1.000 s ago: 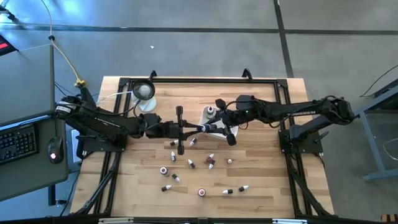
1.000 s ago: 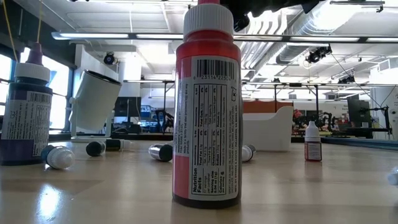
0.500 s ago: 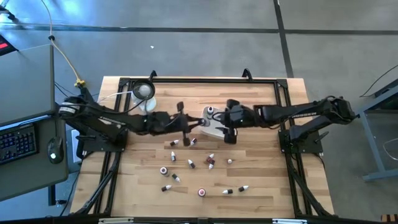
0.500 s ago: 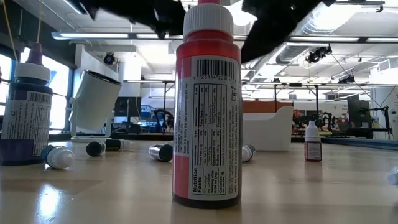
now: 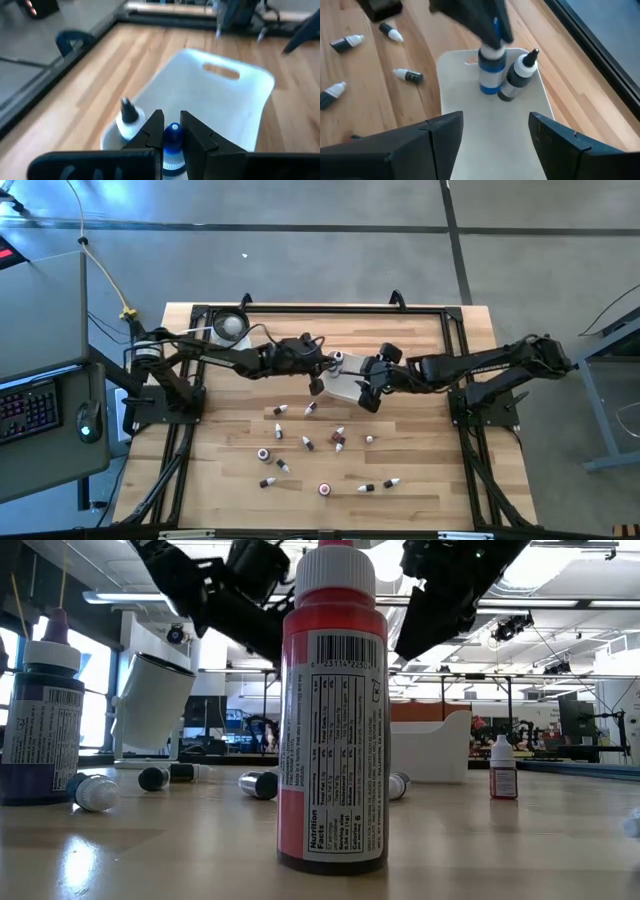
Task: Pick & Place food coloring
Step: Put the big blue food coloring bottle into the white bin, then put the big pink food coloring bottle into the white bin
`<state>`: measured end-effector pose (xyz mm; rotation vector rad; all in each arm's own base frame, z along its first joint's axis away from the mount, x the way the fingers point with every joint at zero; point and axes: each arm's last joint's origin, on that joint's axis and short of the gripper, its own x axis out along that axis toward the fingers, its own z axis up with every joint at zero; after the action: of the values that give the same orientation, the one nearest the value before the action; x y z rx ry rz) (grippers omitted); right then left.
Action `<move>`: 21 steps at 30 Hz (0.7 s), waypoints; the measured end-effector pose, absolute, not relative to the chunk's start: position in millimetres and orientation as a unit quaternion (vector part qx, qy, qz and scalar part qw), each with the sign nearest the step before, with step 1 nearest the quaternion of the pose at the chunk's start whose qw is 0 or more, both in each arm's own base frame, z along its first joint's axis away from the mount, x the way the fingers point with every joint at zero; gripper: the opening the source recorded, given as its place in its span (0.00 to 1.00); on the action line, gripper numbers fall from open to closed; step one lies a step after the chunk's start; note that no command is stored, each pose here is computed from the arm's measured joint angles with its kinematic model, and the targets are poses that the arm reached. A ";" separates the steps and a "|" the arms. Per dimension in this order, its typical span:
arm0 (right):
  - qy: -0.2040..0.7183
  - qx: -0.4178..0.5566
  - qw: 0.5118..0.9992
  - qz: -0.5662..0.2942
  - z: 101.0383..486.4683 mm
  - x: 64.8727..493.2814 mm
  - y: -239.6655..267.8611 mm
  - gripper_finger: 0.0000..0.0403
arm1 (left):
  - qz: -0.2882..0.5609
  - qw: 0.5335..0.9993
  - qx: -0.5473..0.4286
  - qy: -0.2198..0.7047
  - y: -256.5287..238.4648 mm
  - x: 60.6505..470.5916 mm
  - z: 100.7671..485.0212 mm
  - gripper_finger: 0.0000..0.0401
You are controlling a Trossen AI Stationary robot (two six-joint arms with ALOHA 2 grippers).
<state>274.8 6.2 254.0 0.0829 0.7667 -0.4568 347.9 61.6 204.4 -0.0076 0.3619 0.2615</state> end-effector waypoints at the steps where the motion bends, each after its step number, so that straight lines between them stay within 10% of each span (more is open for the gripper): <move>1: 0.368 0.041 0.903 -0.220 254.4 275.3 6.9 0.55 | 0.133 0.974 -0.005 0.184 62.9 348.4 201.5 0.07; 21: 0.362 0.043 0.906 -0.215 255.1 276.4 8.6 0.55 | 0.143 0.971 -0.003 0.191 64.8 356.0 184.7 0.24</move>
<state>276.4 8.6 255.1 0.0879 0.7478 -0.4436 356.0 64.8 184.7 -0.0057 0.3856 0.2891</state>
